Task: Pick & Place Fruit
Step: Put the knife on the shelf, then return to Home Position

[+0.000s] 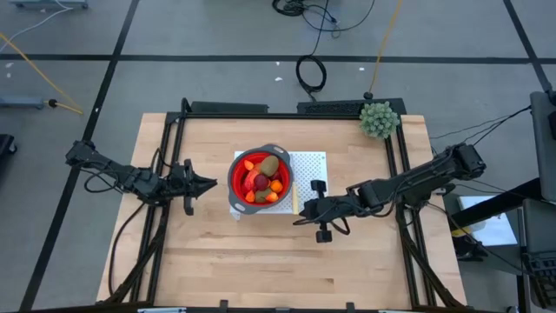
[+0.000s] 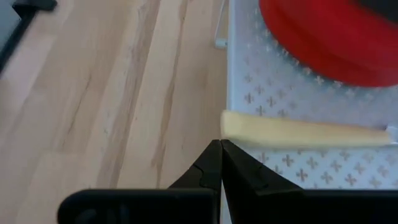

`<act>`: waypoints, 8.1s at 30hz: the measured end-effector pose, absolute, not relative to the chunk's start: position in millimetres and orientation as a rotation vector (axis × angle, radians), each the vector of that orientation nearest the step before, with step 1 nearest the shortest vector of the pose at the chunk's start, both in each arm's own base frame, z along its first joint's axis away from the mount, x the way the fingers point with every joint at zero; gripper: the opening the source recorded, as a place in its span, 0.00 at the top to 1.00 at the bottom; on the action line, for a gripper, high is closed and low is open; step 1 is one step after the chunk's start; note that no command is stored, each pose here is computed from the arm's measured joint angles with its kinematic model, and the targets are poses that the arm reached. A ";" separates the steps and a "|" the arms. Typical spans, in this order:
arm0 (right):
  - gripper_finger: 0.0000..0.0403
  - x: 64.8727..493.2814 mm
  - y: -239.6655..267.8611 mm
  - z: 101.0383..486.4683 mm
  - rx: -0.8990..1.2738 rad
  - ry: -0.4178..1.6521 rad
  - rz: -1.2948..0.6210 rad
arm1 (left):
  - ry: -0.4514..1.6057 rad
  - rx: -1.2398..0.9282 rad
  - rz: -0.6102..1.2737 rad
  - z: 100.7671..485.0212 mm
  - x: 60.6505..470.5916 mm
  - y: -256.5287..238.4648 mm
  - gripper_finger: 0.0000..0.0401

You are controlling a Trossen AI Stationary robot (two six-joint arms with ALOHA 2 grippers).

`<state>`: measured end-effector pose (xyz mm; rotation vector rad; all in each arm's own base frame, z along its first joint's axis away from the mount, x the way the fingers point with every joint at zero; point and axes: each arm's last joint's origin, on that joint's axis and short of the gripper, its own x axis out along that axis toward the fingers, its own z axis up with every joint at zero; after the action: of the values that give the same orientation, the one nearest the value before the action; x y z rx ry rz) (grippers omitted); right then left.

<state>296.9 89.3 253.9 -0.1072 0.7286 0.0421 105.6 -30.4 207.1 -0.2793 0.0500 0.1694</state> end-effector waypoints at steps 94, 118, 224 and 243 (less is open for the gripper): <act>1.00 63.6 27.5 228.1 0.117 0.084 0.436 | 0.025 0.010 0.070 206.9 75.7 -23.5 0.95; 1.00 80.8 33.8 179.7 0.142 0.182 0.402 | -0.010 0.065 0.137 176.6 89.1 -22.8 0.95; 1.00 84.6 34.4 174.0 -0.008 0.114 0.386 | -0.003 0.070 0.149 176.0 91.7 -15.3 0.95; 1.00 84.6 34.4 173.8 -0.008 0.114 0.386 | -0.003 0.070 0.150 176.0 91.7 -15.3 0.95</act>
<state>84.6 34.4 173.8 -0.0076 0.1140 0.3859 91.7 -15.3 176.0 0.0702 -0.0032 0.1502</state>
